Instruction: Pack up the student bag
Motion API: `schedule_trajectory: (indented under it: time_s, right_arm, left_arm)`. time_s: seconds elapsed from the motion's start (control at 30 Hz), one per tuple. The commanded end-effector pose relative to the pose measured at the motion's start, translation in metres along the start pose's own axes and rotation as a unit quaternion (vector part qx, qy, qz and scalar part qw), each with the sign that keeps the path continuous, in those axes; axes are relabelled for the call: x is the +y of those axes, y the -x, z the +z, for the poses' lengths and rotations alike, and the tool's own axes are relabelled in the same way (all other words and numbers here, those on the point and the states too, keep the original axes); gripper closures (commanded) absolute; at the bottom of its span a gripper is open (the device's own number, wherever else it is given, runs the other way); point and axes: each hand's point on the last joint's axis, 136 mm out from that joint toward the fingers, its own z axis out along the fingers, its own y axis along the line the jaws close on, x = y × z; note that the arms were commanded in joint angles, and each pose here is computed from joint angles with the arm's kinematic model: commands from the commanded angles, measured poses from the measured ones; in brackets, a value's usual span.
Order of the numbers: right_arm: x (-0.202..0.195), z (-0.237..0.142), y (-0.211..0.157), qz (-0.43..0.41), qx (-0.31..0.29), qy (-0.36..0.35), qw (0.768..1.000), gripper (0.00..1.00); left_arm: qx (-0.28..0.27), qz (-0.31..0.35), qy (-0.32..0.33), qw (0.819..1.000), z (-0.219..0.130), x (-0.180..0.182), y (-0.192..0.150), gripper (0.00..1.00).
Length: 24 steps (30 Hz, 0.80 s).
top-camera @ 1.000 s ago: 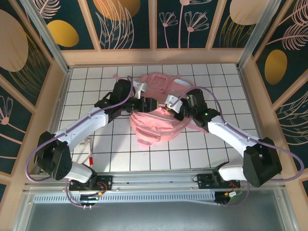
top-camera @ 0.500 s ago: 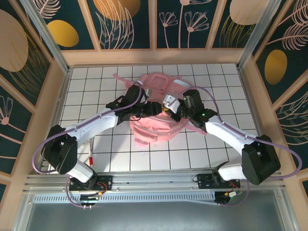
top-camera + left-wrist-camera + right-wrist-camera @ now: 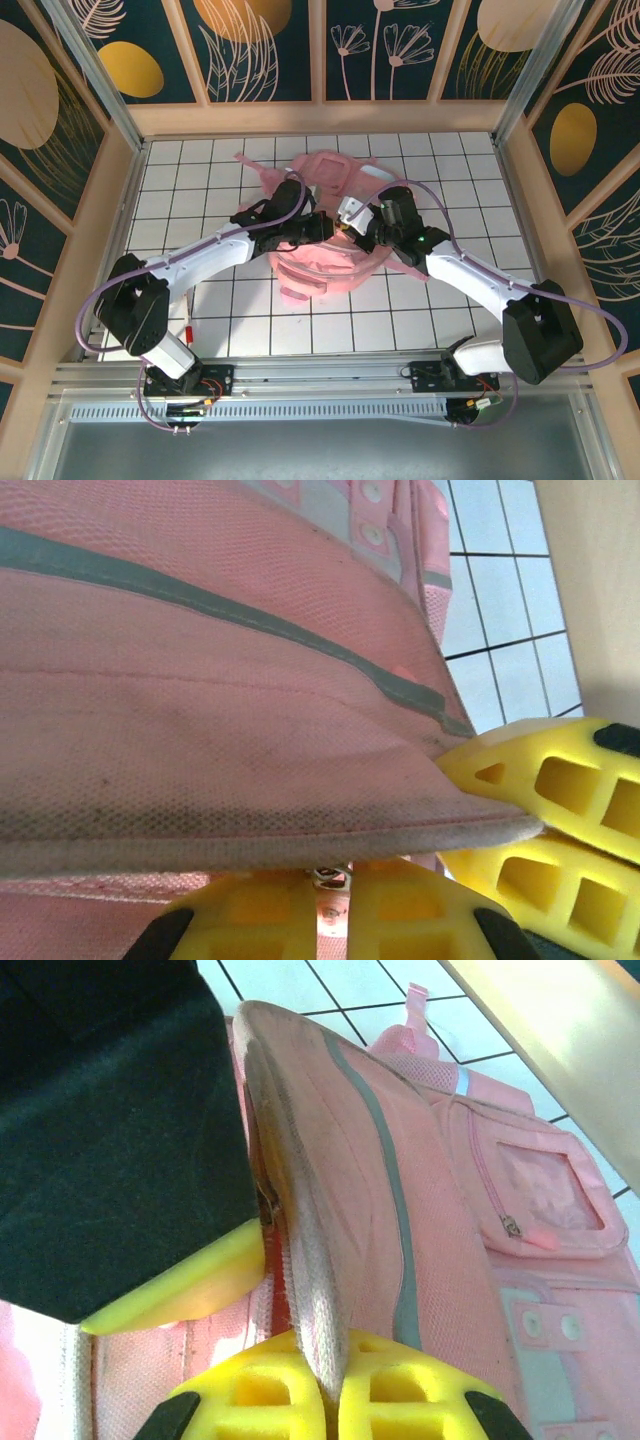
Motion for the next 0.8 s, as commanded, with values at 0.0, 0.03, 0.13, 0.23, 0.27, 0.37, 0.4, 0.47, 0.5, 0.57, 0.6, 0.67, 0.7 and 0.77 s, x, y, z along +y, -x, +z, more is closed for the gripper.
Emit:
schedule_trajectory:
  time_s: [0.0,0.03,0.13,0.23,0.27,0.37,0.4,0.47,0.5,0.57,0.6,0.67,0.7,0.77]
  right_arm:
    - [-0.014,-0.018,0.041,-0.045,-0.070,-0.036,0.996,1.00]
    - [-0.017,-0.019,0.037,-0.046,-0.067,-0.040,0.996,1.00]
    - [-0.022,-0.021,0.031,-0.053,-0.058,-0.052,0.996,1.00]
    - [-0.026,-0.021,0.022,-0.075,-0.038,-0.060,0.995,1.00]
    - [-0.025,-0.021,0.020,-0.081,-0.032,-0.059,0.994,1.00]
    - [-0.022,-0.023,0.015,-0.106,-0.018,-0.050,0.993,1.00]
    - [-0.019,-0.023,0.012,-0.117,-0.013,-0.043,0.992,1.00]
    - [-0.016,-0.024,0.007,-0.138,0.001,-0.035,0.990,1.00]
    - [-0.016,-0.024,0.004,-0.147,0.008,-0.035,0.988,1.00]
    - [-0.017,-0.026,-0.001,-0.163,0.019,-0.042,0.986,1.00]
    - [-0.016,-0.027,-0.003,-0.171,0.022,-0.040,0.984,1.00]
    - [-0.019,-0.034,-0.006,-0.175,0.018,-0.035,0.984,1.00]
    - [-0.017,-0.038,-0.004,-0.178,0.005,-0.024,0.984,1.00]
    - [-0.008,-0.044,0.000,-0.204,-0.014,0.007,0.979,1.00]
  left_arm:
    - [-0.017,0.035,0.024,0.999,-0.018,0.004,0.008,1.00]
    - [-0.008,0.044,0.010,0.999,-0.021,0.001,0.004,1.00]
    - [0.013,0.042,-0.019,0.999,-0.025,0.002,-0.006,1.00]
    - [0.020,0.014,-0.032,0.999,-0.033,0.015,-0.005,1.00]
    - [0.015,0.009,-0.031,0.999,-0.036,0.021,-0.002,1.00]
    - [-0.010,0.005,-0.017,1.000,-0.053,0.040,0.011,1.00]
    - [-0.020,0.010,-0.009,1.000,-0.058,0.046,0.017,1.00]
    - [-0.038,0.026,0.008,0.999,-0.070,0.054,0.025,1.00]
    - [-0.046,0.038,0.017,0.998,-0.075,0.059,0.029,1.00]
    - [-0.062,0.068,0.047,0.995,-0.083,0.070,0.034,1.00]
    - [-0.075,0.086,0.077,0.990,-0.087,0.081,0.037,1.00]
    - [-0.102,0.121,0.140,0.977,-0.096,0.104,0.043,1.00]
    - [-0.104,0.147,0.170,0.969,-0.097,0.118,0.040,1.00]
    - [-0.096,0.195,0.197,0.956,-0.098,0.131,0.036,1.00]
